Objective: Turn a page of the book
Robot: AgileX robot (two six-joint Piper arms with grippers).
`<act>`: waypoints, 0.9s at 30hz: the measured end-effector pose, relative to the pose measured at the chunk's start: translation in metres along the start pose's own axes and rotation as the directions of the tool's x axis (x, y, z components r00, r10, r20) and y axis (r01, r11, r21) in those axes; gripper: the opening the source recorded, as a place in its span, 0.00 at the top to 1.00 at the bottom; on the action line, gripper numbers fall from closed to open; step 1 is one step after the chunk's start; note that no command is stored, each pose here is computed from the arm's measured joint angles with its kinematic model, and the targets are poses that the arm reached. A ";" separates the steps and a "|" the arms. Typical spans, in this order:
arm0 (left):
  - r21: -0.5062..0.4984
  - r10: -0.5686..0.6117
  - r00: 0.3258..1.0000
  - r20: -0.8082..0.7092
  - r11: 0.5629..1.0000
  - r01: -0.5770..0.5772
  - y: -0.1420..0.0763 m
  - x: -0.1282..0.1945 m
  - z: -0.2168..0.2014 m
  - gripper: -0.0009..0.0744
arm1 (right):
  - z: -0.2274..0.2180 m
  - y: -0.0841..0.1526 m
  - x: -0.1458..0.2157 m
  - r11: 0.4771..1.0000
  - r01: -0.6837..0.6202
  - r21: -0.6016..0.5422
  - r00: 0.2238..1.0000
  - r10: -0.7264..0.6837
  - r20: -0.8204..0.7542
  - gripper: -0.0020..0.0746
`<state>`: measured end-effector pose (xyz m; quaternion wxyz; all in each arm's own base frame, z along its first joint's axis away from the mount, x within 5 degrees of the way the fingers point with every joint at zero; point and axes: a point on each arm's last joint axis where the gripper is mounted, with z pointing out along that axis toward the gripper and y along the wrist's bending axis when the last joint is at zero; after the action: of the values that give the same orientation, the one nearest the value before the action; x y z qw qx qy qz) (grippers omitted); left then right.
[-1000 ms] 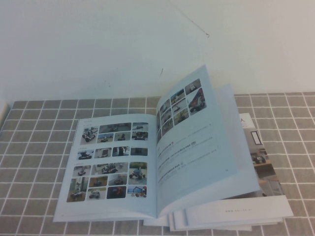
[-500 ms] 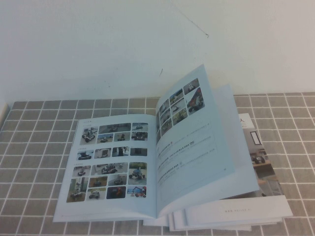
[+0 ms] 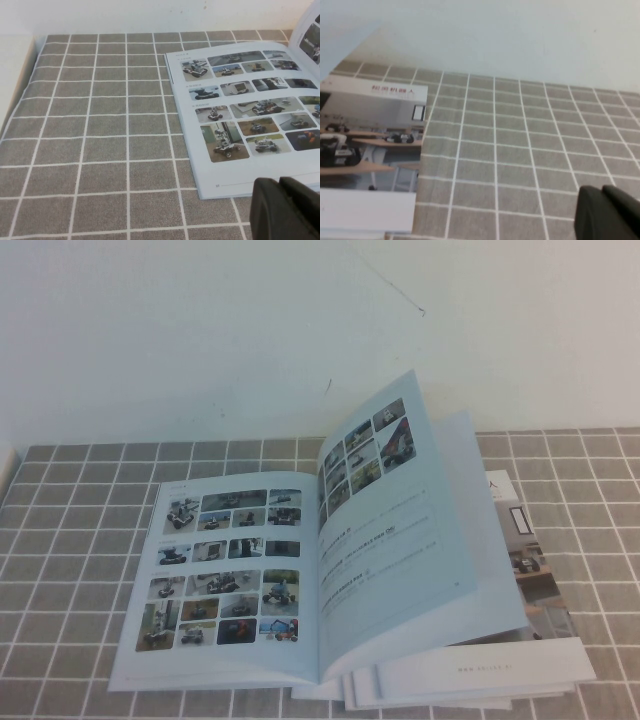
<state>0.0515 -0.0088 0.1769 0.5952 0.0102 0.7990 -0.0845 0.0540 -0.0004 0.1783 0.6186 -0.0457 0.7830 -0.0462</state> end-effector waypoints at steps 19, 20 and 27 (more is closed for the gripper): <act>0.000 0.000 1.000 0.000 1.000 0.000 0.000 0.000 0.000 0.99 | 0.000 0.004 0.009 0.997 -0.075 -0.026 0.993 0.072 -0.098 0.98; 0.000 0.000 1.000 0.000 1.000 0.000 0.000 0.000 0.000 0.99 | 0.000 0.003 0.009 0.997 -0.077 -0.017 0.992 0.075 -0.098 0.98; 0.000 0.000 1.000 0.000 1.000 0.000 0.000 0.000 0.000 0.99 | 0.000 0.002 0.009 0.996 -0.083 0.008 0.991 0.084 -0.101 0.98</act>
<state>0.0515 -0.0088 0.1769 0.5952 0.0102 0.7990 -0.0845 0.0515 0.0002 0.1695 0.5795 -0.0093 0.8145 -0.0240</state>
